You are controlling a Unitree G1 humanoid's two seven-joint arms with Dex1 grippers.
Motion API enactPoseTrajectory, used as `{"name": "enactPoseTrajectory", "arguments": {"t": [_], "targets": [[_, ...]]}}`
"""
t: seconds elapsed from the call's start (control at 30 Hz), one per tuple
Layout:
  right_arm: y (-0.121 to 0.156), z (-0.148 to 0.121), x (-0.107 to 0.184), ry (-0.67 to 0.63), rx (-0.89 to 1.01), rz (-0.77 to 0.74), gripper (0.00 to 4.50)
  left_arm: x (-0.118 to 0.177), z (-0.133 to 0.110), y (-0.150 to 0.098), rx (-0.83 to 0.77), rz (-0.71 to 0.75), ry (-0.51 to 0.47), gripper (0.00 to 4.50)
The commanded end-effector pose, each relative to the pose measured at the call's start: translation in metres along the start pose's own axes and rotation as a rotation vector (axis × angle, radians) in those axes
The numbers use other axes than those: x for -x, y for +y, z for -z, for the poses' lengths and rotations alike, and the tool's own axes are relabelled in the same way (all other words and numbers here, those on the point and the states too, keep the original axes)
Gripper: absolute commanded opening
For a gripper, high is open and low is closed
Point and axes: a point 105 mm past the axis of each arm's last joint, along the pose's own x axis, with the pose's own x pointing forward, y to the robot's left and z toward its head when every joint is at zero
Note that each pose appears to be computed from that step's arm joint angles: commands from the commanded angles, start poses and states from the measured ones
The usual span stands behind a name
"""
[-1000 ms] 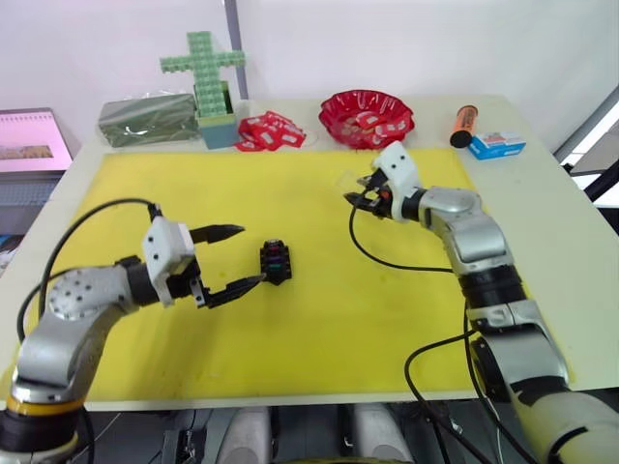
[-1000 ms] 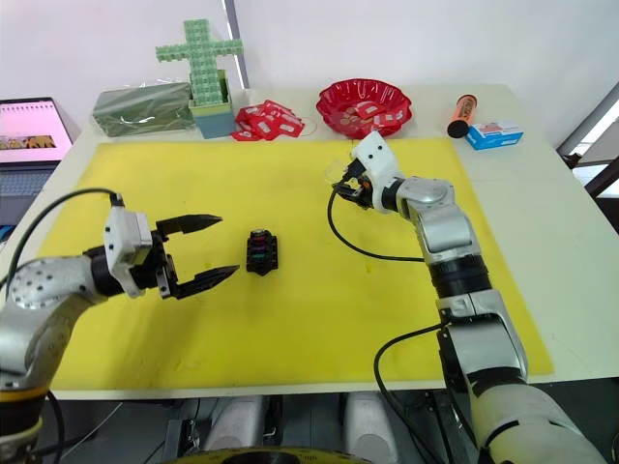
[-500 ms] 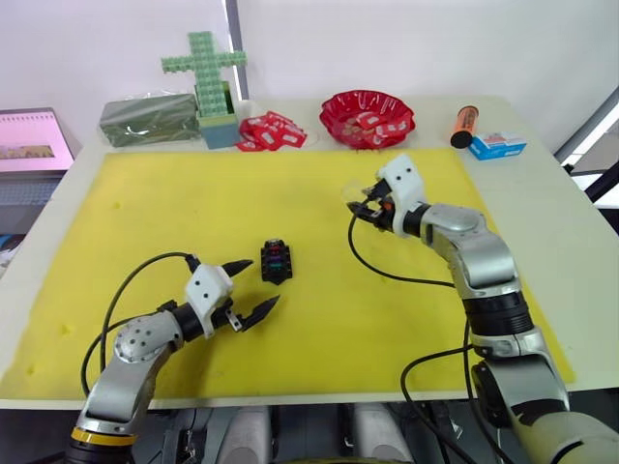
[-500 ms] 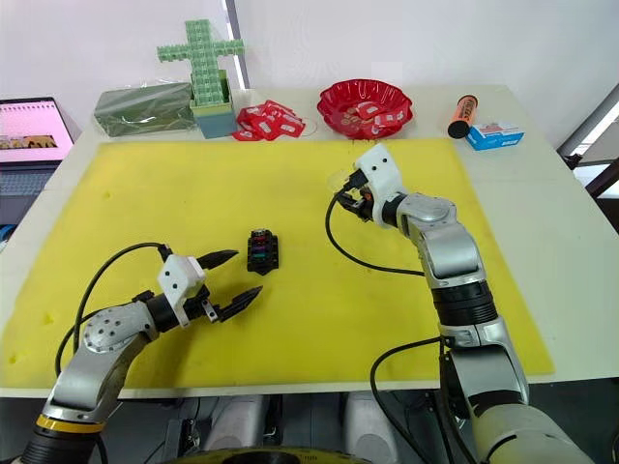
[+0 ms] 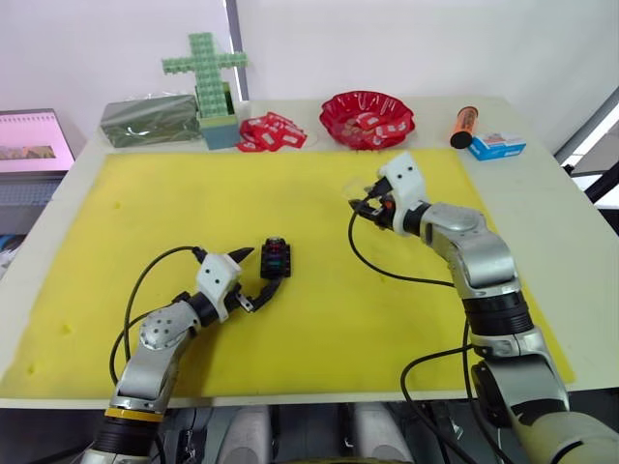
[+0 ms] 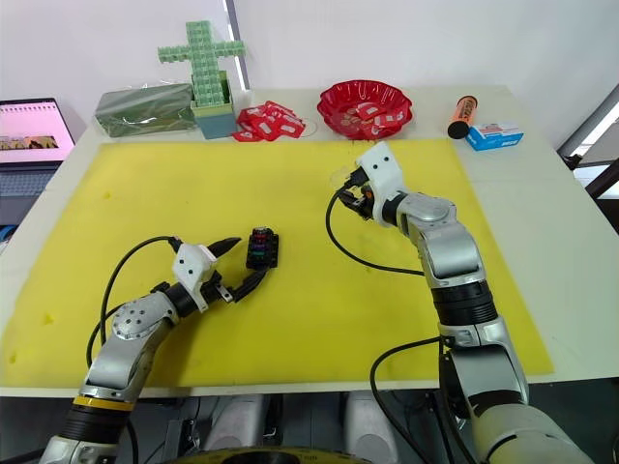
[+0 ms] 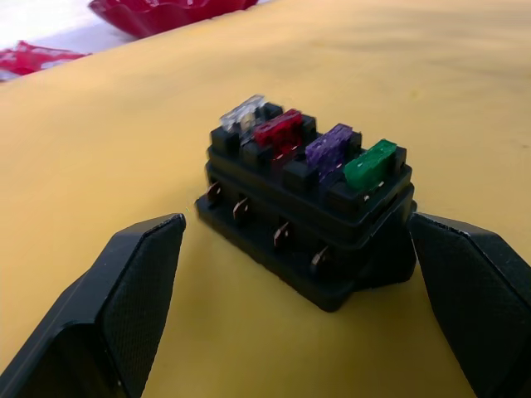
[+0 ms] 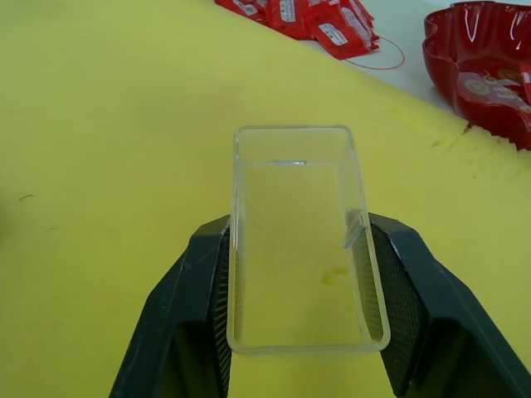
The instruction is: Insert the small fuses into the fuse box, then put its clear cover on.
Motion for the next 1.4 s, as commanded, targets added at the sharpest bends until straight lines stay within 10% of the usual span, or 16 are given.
{"name": "enactPoseTrajectory", "arguments": {"t": [0.03, 0.43, 1.17, 1.4], "targets": [[-0.006, -0.017, 0.007, -0.06, 0.015, 0.027, 1.81, 0.016, 0.005, 0.027, 0.02, -0.133, 0.031, 4.5], [-0.004, -0.018, 0.005, -0.063, 0.012, 0.019, 1.81, 0.004, -0.016, -0.014, 0.101, 0.107, -0.032, 4.5], [-0.007, -0.022, 0.008, -0.066, 0.008, 0.042, 1.81, -0.034, 0.005, -0.013, 0.107, -0.045, 0.126, 4.5], [-0.007, -0.022, 0.008, -0.069, 0.006, 0.043, 1.81, -0.031, 0.009, -0.014, 0.118, -0.038, 0.135, 2.81]]}}
